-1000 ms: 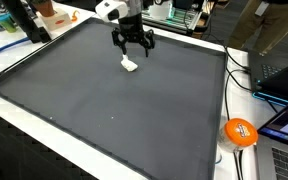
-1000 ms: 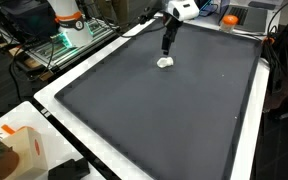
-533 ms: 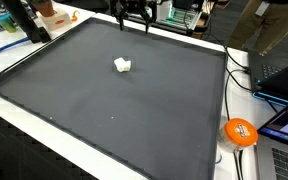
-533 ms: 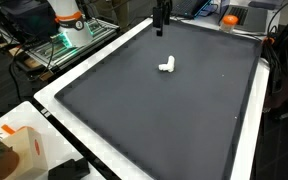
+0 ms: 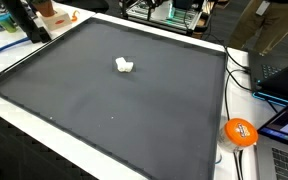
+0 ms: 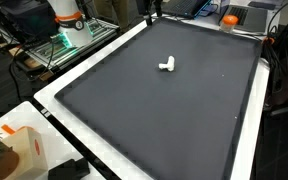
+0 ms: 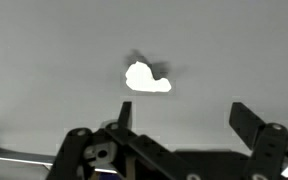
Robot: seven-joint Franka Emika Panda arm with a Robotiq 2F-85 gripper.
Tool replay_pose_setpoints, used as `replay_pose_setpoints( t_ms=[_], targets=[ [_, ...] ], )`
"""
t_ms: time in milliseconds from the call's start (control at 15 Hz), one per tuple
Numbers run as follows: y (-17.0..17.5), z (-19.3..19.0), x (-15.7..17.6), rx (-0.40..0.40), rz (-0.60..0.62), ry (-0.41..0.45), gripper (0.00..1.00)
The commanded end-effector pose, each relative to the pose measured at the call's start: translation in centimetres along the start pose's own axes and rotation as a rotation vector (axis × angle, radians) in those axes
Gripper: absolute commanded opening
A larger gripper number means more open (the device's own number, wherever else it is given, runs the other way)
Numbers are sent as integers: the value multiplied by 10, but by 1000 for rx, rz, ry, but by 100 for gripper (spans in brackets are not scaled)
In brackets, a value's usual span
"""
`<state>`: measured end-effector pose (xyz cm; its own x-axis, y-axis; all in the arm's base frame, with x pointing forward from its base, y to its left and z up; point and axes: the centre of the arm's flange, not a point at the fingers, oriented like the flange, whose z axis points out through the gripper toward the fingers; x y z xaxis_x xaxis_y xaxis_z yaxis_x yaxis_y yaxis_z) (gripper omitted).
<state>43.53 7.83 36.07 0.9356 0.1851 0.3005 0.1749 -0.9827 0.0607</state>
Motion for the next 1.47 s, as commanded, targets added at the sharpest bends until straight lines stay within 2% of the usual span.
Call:
replay_pose_setpoints(
  t_ms=[0, 133, 467, 800, 1000, 1333, 1400],
  targets=[
    [-1, -2, -5, -3, 3, 8, 100],
    [-1, -5, -9, -5, 3, 14, 100],
    [-1, 24, -20, -17, 99, 113, 100],
    [-5, 36, -41, -14, 143, 256, 100],
    [-3, 34, -41, -3, 146, 330, 100],
    [7, 43, -46, -24, 128, 343, 100],
    [18, 24, -16, -8, 123, 327, 100]
  ],
)
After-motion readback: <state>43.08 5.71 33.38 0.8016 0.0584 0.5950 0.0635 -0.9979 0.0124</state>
